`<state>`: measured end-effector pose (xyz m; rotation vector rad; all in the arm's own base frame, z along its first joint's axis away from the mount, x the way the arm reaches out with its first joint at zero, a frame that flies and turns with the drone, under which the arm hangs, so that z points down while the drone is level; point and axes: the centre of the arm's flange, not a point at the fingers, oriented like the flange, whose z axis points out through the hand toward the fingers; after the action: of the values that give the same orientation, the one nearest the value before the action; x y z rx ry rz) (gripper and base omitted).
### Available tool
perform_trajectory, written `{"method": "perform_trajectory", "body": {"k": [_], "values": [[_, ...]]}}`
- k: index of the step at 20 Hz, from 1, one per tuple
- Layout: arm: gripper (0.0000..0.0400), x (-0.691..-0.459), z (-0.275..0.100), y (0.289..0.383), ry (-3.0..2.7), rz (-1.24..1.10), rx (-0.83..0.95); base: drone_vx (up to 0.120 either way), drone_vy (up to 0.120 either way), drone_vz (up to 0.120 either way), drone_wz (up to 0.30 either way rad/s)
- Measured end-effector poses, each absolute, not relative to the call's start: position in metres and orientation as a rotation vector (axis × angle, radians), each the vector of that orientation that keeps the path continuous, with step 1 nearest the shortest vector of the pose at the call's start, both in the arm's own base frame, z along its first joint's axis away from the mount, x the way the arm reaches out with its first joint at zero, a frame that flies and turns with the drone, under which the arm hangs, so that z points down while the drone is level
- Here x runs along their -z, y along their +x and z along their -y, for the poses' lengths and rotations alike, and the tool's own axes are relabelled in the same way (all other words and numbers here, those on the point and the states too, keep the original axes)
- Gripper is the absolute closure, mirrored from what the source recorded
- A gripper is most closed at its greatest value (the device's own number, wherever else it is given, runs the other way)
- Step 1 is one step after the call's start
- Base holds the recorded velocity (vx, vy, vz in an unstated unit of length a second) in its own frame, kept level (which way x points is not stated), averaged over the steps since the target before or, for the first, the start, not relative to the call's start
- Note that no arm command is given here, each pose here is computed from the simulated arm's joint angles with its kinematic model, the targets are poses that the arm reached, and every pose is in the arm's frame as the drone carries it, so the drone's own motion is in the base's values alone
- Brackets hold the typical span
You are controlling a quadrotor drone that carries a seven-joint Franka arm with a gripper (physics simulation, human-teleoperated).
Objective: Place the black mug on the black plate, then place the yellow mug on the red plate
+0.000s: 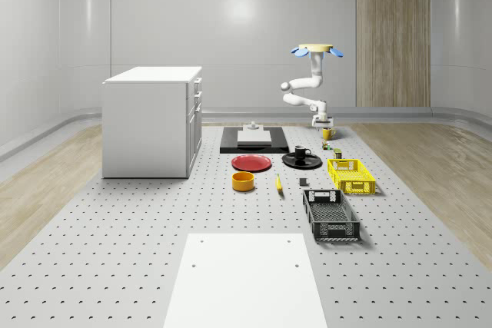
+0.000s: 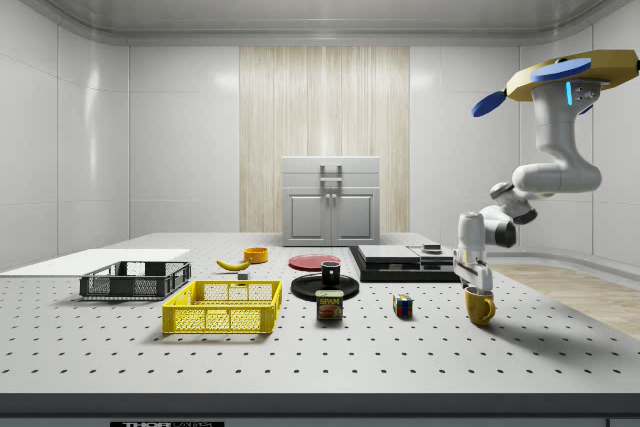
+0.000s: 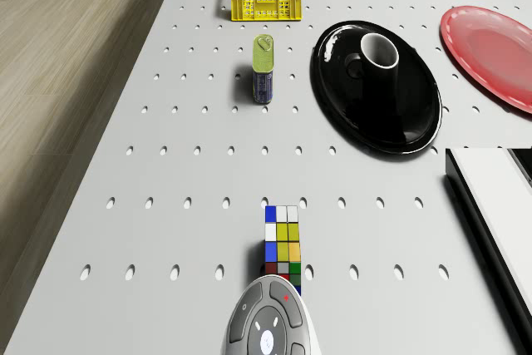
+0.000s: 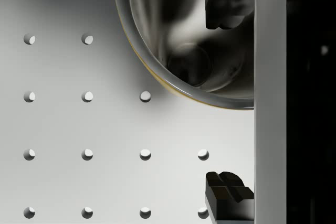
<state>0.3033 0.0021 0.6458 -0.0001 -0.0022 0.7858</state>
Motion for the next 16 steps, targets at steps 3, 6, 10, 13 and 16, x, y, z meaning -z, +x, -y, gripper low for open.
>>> {"method": "perform_trajectory", "body": {"k": [3, 6, 10, 13, 16], "values": [[0.0000, -0.6463, -0.0021, 0.3040, 0.000, 0.002, -0.786, 0.000, 0.000, 0.000, 0.000], [0.0141, -0.6466, -0.0021, 0.3044, 0.000, 0.002, -0.786, 0.000, 0.000, 0.000, 0.000], [0.0235, -0.6468, -0.0021, 0.3046, 0.000, 0.002, -0.786, 0.000, 0.000, 0.000, 0.000], [0.0264, -0.6468, -0.0021, 0.3046, 0.000, 0.002, -0.786, 0.000, 0.000, 0.000, 0.000], [0.0278, -0.6468, -0.0021, 0.3047, 0.000, 0.002, -0.786, 0.000, 0.000, 0.000, 0.000]]}}
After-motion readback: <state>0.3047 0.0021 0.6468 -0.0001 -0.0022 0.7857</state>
